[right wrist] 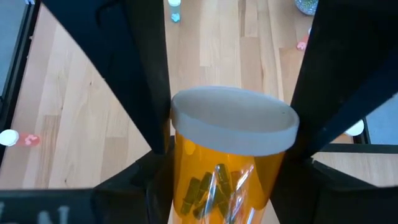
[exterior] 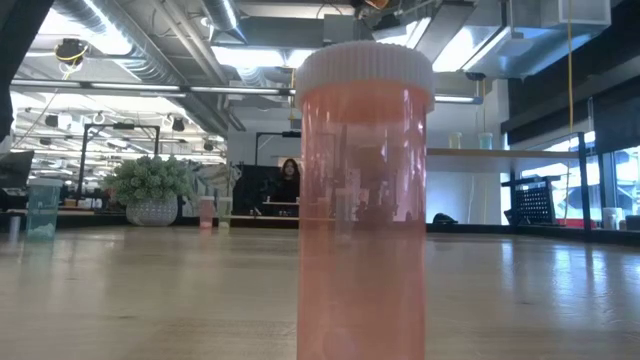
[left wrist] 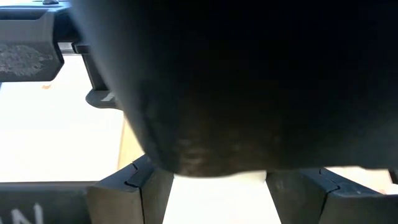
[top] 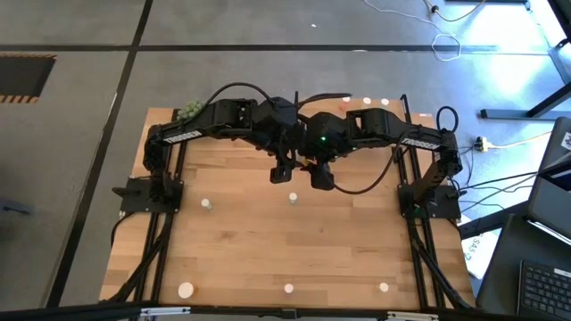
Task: Pick and place medicine bottles onto shelf by color
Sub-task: Put the middle orange pill bottle on the shelf
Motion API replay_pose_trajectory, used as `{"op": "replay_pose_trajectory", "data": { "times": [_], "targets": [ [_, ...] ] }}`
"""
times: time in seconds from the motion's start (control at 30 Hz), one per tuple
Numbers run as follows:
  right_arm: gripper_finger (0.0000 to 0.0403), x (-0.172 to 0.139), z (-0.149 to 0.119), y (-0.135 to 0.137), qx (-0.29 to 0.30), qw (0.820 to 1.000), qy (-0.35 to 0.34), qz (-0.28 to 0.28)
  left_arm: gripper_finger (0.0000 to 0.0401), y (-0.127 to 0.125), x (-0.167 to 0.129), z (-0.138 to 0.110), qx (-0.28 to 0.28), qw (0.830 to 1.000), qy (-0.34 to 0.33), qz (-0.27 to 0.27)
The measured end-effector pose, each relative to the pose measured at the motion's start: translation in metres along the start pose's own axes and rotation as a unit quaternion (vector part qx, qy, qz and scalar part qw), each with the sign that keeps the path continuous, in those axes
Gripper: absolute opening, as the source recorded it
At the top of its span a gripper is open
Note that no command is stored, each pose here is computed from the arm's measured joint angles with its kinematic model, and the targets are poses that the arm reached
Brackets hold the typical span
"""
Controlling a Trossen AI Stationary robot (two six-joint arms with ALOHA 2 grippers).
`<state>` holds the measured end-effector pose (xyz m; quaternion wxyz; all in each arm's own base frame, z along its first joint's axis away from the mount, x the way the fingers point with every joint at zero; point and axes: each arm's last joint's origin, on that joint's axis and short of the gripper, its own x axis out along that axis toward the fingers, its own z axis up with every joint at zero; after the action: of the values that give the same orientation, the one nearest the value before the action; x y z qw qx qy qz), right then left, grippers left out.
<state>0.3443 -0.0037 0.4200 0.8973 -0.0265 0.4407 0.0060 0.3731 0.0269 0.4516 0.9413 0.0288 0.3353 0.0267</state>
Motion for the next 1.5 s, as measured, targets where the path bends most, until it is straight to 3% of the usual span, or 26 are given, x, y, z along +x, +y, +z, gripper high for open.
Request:
{"op": "replay_pose_trajectory", "data": {
  "times": [0.83,1.5],
  "targets": [
    [0.0212,0.0005,0.0001,0.0,0.002,1.0,0.0,0.0,0.0222,0.0,0.0002,0.0001,-0.018,1.0,0.0,-0.001],
    [0.0212,0.0009,0.0004,-0.0002,0.002,1.0,-0.001,-0.001,0.0222,-0.0005,-0.0001,-0.0018,0.003,1.0,0.011,0.007]
  ]
}}
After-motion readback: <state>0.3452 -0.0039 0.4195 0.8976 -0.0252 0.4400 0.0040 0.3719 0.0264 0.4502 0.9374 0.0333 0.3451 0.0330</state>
